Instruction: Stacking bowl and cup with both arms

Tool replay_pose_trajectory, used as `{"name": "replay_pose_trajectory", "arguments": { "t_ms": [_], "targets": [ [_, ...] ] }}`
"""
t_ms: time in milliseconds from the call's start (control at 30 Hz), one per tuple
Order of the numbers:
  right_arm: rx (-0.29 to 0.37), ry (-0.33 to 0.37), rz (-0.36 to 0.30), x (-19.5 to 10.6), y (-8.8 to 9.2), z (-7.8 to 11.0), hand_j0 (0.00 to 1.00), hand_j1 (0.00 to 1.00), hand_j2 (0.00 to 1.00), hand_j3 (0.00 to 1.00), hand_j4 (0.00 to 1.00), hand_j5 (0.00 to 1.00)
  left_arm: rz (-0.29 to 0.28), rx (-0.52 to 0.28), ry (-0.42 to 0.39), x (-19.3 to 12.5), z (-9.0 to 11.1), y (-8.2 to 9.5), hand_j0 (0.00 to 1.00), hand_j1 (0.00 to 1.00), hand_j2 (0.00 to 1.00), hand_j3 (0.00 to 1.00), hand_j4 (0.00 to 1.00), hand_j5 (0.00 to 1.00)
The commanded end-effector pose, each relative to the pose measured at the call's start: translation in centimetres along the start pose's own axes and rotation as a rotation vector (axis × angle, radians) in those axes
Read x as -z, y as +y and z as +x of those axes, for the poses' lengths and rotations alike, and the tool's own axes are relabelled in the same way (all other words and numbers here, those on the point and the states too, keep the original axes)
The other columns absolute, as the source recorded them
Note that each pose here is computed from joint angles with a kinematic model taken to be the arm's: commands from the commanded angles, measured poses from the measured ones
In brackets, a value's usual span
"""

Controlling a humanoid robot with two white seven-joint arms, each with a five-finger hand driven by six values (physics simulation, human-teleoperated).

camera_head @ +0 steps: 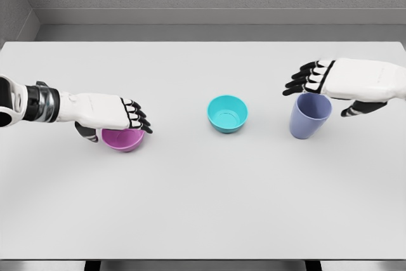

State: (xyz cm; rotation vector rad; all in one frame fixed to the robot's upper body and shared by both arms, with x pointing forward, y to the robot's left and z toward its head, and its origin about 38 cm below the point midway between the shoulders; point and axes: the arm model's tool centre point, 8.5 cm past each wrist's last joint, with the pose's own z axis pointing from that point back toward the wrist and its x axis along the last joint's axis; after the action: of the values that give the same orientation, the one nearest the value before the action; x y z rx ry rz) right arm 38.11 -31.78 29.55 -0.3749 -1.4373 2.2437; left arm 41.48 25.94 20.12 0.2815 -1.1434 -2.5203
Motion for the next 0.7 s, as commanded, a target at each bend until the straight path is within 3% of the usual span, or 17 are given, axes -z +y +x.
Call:
{"name": "replay_pose_trajectory", "arguments": {
  "t_ms": [0, 233, 333, 467, 667],
  "targets": [
    [0.012, -0.009, 0.015, 0.4, 0.6, 0.2, 1.0, 1.0, 1.0, 1.0, 1.0, 1.0, -0.001, 0.001, 0.005, 0.0, -0.1, 0.0, 1.0, 1.0, 1.0, 1.0, 1.0, 1.0],
    [-0.004, 0.009, 0.048, 0.7, 1.3, -0.2, 1.0, 1.0, 1.0, 1.0, 1.0, 1.0, -0.008, -0.005, 0.012, 0.3, -0.4, -0.2, 1.0, 1.0, 1.0, 1.0, 1.0, 1.0],
    [0.033, 0.062, 0.06, 0.5, 2.5, -2.1, 1.0, 1.0, 1.0, 1.0, 1.0, 1.0, -0.01, -0.01, 0.016, 0.6, -0.6, -0.3, 1.0, 1.0, 1.0, 1.0, 1.0, 1.0],
    [0.057, 0.081, 0.044, 0.8, 2.6, -3.1, 1.0, 1.0, 1.0, 1.0, 1.0, 1.0, -0.008, -0.012, 0.01, 0.8, -0.5, -0.3, 1.0, 1.0, 1.0, 1.0, 1.0, 1.0],
    [0.046, 0.084, 0.035, 0.7, 2.0, -3.2, 1.0, 1.0, 1.0, 1.0, 1.0, 1.0, -0.009, -0.011, 0.012, 0.7, -0.6, -0.3, 1.0, 1.0, 1.0, 1.0, 1.0, 1.0]
  ]
}}
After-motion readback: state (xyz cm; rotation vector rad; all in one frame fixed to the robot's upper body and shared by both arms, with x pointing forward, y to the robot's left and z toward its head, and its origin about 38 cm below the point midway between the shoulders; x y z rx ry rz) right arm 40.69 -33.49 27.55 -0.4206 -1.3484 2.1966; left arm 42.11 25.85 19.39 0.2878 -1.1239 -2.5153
